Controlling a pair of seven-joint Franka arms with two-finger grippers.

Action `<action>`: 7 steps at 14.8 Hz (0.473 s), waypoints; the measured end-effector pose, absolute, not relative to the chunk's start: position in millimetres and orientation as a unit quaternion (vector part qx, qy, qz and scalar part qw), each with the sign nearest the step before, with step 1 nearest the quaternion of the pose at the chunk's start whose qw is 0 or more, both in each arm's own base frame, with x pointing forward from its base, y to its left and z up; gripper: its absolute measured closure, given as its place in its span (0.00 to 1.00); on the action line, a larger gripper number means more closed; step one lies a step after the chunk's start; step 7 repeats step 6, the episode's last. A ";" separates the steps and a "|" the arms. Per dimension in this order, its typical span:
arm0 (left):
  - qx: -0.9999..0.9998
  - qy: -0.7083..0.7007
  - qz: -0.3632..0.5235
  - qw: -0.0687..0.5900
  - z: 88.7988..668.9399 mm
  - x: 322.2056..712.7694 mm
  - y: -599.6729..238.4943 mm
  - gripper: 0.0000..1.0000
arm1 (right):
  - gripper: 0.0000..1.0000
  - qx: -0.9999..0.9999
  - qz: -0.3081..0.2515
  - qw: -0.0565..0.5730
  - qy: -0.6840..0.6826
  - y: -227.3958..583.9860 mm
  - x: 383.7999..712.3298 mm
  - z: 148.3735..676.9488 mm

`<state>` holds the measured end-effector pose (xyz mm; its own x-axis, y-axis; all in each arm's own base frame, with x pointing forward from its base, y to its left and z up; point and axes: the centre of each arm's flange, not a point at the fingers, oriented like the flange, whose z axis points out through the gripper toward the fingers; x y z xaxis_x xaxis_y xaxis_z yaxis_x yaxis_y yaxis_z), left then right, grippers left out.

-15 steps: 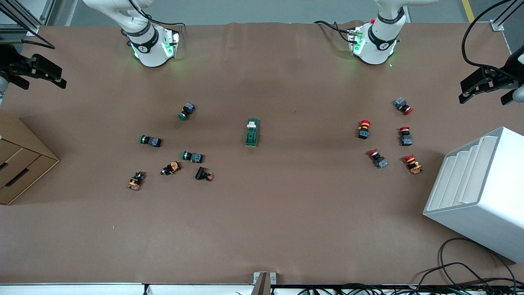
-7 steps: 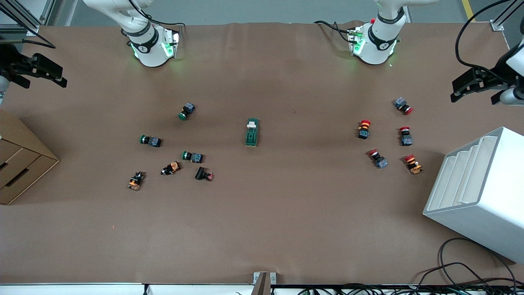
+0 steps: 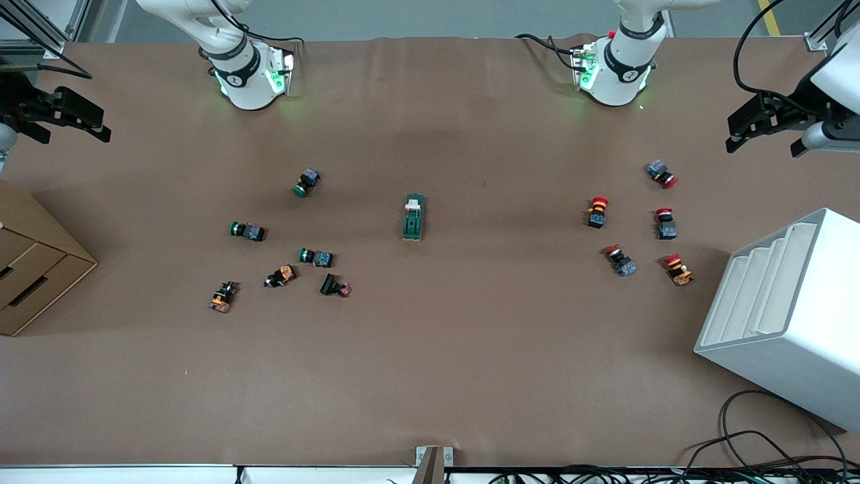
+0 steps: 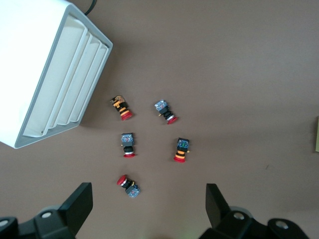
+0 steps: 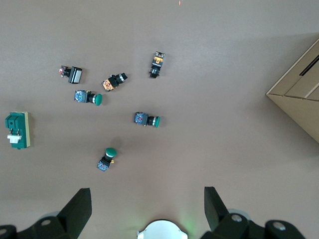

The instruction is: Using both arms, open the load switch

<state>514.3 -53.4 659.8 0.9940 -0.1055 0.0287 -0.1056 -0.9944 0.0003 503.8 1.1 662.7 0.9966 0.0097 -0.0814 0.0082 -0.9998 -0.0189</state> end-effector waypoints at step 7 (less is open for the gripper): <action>0.999 -0.038 0.018 0.001 661.5 513.7 -62.7 0.00 | 0.00 -0.999 0.041 0.009 -0.008 4.3 503.8 662.6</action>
